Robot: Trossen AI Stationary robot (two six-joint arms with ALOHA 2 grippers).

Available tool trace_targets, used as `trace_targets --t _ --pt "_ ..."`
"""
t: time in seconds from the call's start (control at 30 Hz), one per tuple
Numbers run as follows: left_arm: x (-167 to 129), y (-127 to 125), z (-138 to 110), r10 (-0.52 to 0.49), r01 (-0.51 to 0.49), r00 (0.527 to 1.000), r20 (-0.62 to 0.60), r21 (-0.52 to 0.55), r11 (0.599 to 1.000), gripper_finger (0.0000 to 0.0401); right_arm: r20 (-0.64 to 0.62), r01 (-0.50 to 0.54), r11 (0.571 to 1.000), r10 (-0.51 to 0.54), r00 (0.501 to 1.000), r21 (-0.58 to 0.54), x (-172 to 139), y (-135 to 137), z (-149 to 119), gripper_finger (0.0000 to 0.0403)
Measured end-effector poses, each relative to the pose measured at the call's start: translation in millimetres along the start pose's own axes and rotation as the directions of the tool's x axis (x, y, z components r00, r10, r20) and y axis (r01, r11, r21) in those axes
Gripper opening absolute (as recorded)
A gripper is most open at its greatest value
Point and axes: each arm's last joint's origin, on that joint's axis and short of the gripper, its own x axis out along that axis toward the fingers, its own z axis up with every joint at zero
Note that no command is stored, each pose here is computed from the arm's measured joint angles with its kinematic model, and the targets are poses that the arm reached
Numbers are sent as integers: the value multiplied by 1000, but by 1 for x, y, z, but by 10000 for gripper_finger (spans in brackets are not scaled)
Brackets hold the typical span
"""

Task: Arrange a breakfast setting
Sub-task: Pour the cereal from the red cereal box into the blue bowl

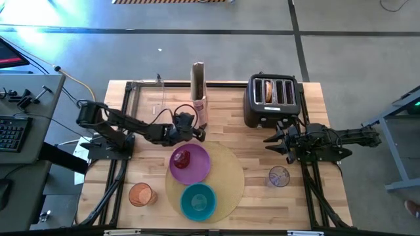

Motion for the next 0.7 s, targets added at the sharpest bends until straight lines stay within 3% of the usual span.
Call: trace_targets --t 0.7 --pt "57 14 -20 57 -56 995 84 -24 998 365 0 0 1000 0 1000 0 0 0 0 114"
